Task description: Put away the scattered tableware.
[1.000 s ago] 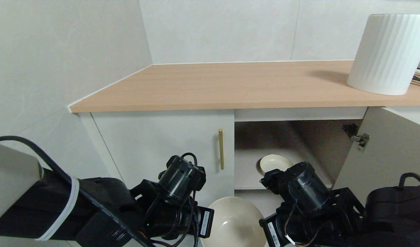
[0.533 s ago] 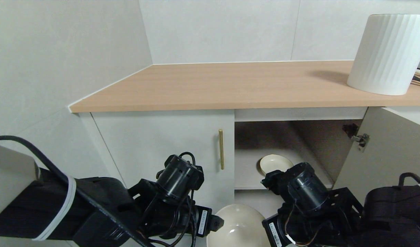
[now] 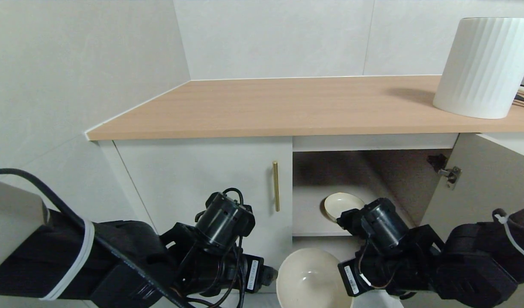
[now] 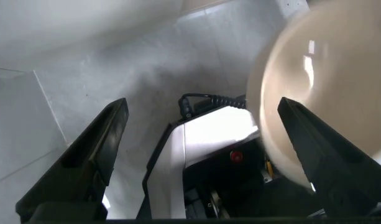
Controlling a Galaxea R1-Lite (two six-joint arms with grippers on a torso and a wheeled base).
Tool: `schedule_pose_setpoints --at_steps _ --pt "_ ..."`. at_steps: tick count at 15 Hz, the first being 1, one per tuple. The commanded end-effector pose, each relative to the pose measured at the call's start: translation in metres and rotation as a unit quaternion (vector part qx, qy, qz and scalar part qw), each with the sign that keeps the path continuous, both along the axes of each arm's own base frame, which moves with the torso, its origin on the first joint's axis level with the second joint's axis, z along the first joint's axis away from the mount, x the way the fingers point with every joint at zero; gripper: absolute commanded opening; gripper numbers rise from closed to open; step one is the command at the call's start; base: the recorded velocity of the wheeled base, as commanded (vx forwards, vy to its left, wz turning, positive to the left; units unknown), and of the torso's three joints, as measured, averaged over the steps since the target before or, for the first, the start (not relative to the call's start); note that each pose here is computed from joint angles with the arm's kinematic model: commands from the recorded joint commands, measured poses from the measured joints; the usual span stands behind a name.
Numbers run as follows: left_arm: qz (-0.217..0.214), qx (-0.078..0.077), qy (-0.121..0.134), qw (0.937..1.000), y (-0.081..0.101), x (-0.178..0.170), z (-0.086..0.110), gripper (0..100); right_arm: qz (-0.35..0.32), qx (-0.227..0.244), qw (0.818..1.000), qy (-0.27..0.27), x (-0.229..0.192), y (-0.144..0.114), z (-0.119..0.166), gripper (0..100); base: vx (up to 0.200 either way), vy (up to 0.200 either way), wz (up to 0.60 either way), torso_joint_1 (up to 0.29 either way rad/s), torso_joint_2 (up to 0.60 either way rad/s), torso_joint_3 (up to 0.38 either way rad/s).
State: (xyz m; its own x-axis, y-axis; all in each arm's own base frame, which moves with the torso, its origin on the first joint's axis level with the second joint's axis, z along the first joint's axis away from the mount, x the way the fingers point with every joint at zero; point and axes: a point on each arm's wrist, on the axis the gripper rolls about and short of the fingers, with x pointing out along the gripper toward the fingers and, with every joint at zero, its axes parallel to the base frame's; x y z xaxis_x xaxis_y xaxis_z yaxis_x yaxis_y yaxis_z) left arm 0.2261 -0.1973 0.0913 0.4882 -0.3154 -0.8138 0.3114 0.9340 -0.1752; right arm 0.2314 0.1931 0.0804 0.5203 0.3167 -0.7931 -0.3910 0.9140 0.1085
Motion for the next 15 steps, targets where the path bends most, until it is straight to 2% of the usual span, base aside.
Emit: schedule_pose_setpoints --at_steps 1,5,8,11,12,15 --pt "0.001 0.0 -0.001 1.0 0.0 0.0 0.0 100 -0.036 -0.012 0.999 0.013 0.016 -0.014 -0.011 0 0.0 0.0 0.0 0.0 0.0 0.0" --pt "-0.003 -0.008 -0.016 0.9998 0.0 -0.005 0.011 100 -0.127 -0.026 0.992 0.004 0.04 -0.048 -0.015 0 0.0 0.0 0.0 0.0 0.0 0.0" --pt "-0.002 -0.008 -0.017 0.9998 0.0 -0.006 0.011 100 -0.21 0.033 0.977 -0.012 0.068 -0.055 -0.018 0 0.0 0.0 0.0 0.0 0.0 0.0" --pt "-0.001 -0.011 -0.02 0.9998 0.001 -0.006 0.014 100 -0.259 0.076 0.962 -0.048 0.091 -0.067 -0.022 0 0.0 0.0 0.0 0.0 0.0 0.0" --pt "-0.001 -0.01 -0.019 0.9998 0.001 -0.006 0.013 100 -0.287 0.099 0.951 -0.064 0.102 -0.07 -0.023 0 0.0 0.0 0.0 0.0 0.0 0.0" --pt "-0.001 -0.01 -0.018 0.9998 0.001 -0.006 0.013 100 -0.336 0.126 0.928 -0.1 0.125 -0.078 -0.027 0 0.0 0.0 0.0 0.0 0.0 0.0"
